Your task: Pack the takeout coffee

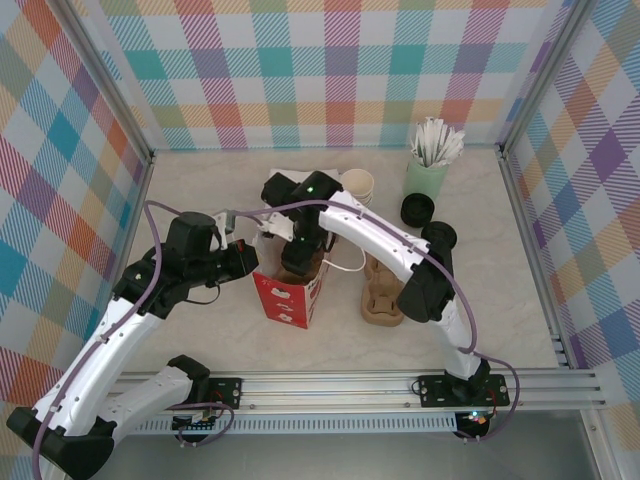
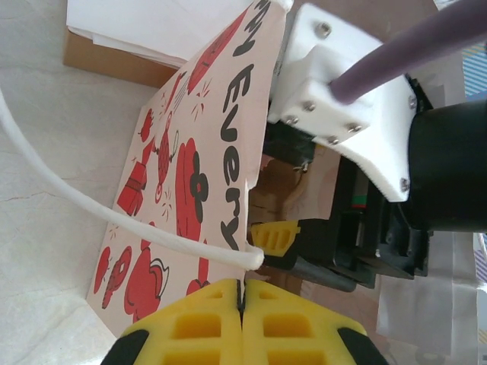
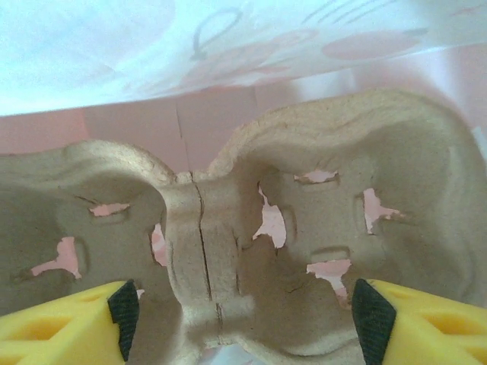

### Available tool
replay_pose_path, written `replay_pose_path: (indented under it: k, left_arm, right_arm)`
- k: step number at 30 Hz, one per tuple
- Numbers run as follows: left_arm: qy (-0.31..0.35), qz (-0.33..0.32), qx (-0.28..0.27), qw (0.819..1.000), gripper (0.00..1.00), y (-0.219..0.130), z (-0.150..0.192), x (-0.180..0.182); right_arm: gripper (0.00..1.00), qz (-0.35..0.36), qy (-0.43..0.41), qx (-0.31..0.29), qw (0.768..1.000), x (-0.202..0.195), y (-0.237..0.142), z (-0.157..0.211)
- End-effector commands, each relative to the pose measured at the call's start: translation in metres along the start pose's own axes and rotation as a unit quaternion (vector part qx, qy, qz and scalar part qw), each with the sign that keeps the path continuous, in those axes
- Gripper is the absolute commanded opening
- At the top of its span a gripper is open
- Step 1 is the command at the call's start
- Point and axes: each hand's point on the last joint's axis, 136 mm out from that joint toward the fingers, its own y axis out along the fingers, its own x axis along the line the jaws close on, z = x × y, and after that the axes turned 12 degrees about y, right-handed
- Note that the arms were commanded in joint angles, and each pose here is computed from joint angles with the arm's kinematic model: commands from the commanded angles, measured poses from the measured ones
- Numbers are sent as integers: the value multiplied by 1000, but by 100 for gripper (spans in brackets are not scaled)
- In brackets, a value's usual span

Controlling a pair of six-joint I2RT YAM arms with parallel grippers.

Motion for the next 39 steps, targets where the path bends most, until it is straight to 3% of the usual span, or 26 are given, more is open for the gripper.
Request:
replay_pose_path:
  k: [1,15,29,39]
  left_arm:
    - [2,9,-16,1000,2,-6,-7,-3]
    - [-3,-8,-18,1000,2,-11,-4,4]
    - [-14,-25,-20,999,2,-9,-3,10]
    - [-30,-33,-30,999,1,-9,-3,15]
  right_arm:
    - [79,-10,13,-40,999,0,-35,-5]
    - [100,-13,69,-161,984,-12,-117,-19]
    - [100,-37,109,-254,960,-14,-187,-12]
    - [100,-45,206,-311,927,-38,-235,9]
